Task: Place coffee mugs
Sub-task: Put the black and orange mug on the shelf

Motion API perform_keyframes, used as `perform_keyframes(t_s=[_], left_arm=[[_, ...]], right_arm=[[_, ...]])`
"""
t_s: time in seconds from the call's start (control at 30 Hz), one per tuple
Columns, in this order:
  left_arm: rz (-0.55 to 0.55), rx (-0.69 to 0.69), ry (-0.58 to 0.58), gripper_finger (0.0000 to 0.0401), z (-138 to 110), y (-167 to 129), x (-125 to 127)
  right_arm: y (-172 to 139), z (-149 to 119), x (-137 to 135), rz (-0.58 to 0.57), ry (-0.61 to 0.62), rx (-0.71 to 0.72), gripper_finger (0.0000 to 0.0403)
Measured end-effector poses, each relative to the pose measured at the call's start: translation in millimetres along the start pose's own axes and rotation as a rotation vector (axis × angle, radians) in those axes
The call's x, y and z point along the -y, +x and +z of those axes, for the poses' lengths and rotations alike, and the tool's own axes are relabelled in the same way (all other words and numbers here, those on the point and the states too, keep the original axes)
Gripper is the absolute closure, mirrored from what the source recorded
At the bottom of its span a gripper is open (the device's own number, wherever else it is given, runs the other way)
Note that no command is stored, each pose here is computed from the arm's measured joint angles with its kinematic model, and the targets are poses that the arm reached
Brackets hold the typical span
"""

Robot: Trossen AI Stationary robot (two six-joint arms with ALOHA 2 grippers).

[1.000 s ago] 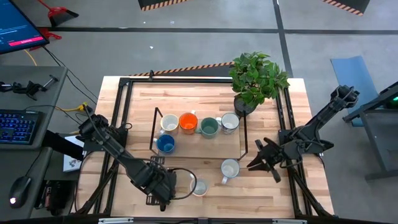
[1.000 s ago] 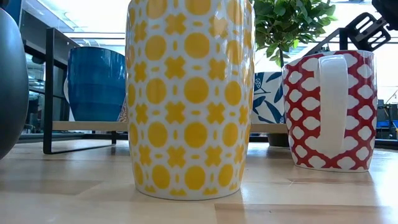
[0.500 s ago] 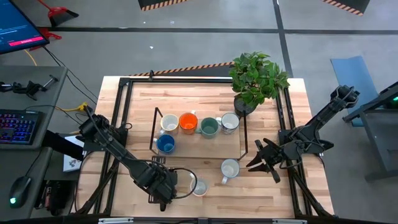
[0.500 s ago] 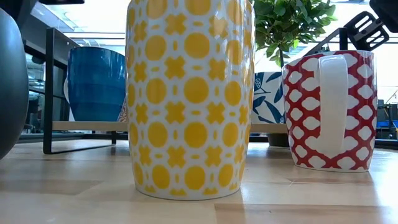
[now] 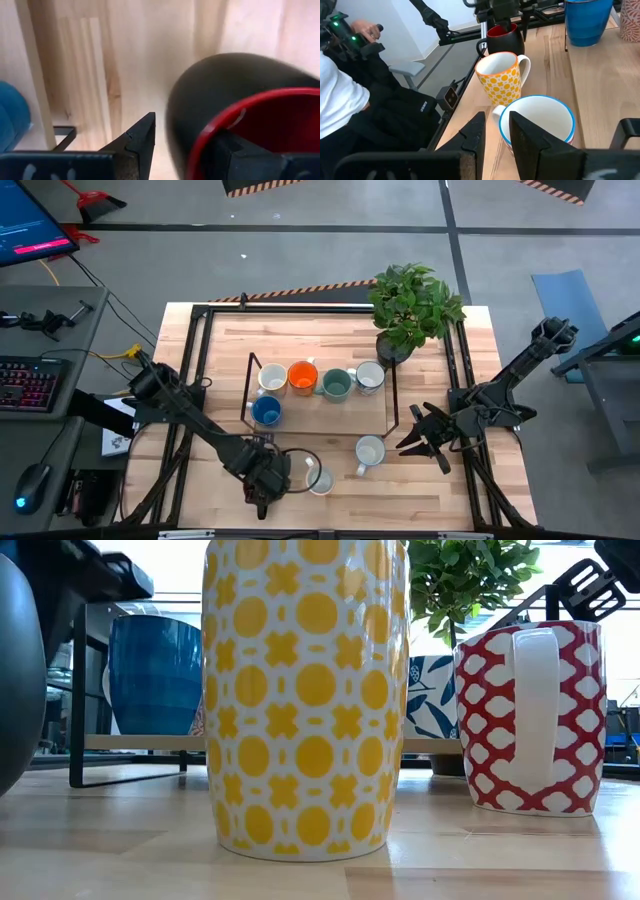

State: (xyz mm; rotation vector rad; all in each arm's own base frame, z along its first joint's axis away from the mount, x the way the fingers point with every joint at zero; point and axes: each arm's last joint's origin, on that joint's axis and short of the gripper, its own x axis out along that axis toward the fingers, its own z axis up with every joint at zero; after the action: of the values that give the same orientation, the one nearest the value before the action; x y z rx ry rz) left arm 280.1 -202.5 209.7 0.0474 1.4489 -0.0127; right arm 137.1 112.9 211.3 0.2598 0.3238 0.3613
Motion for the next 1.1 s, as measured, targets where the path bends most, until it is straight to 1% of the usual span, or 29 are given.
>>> perform_keyframes(t_s=[0.1,0.23,0.3,0.4,0.43,0.67,0.73,0.83,1.0,1.1], left_arm=[[0.012,-0.018,-0.01,0.0281,-1,6,-5],[0.024,-0.034,0.021,0.029,-2,11,-11],[0.019,-0.029,0.056,0.0312,-1,11,-11],[0.022,-0.021,0.117,0.0371,1,12,-13],[0.029,-0.019,0.126,0.0385,2,12,-14],[-0.01,-0.003,0.15,0.0395,7,11,-19],[-0.027,-0.001,0.145,0.0396,9,2,-20],[-0.024,0.041,0.154,0.0397,14,-20,-19],[0.02,0.164,0.248,0.0398,30,-56,-20],[0.075,0.232,0.306,0.0398,43,-76,-31]], right_arm=[[0,0,0,0.0,0.0,-0.001,0.0334],[0,-1,0,-0.004,-0.008,-0.01,0.0334],[0,-2,1,-0.008,-0.014,-0.02,0.0334],[0,-4,2,-0.015,-0.02,-0.036,0.0334],[0,-4,2,-0.016,-0.021,-0.038,0.0334],[0,-5,2,-0.021,-0.025,-0.05,0.0334],[0,-5,2,-0.023,-0.027,-0.053,0.0334],[0,-5,2,-0.025,-0.027,-0.053,0.0334],[0,-6,3,-0.038,-0.03,-0.055,0.0334],[0,-6,3,-0.038,-0.031,-0.055,0.0334]])
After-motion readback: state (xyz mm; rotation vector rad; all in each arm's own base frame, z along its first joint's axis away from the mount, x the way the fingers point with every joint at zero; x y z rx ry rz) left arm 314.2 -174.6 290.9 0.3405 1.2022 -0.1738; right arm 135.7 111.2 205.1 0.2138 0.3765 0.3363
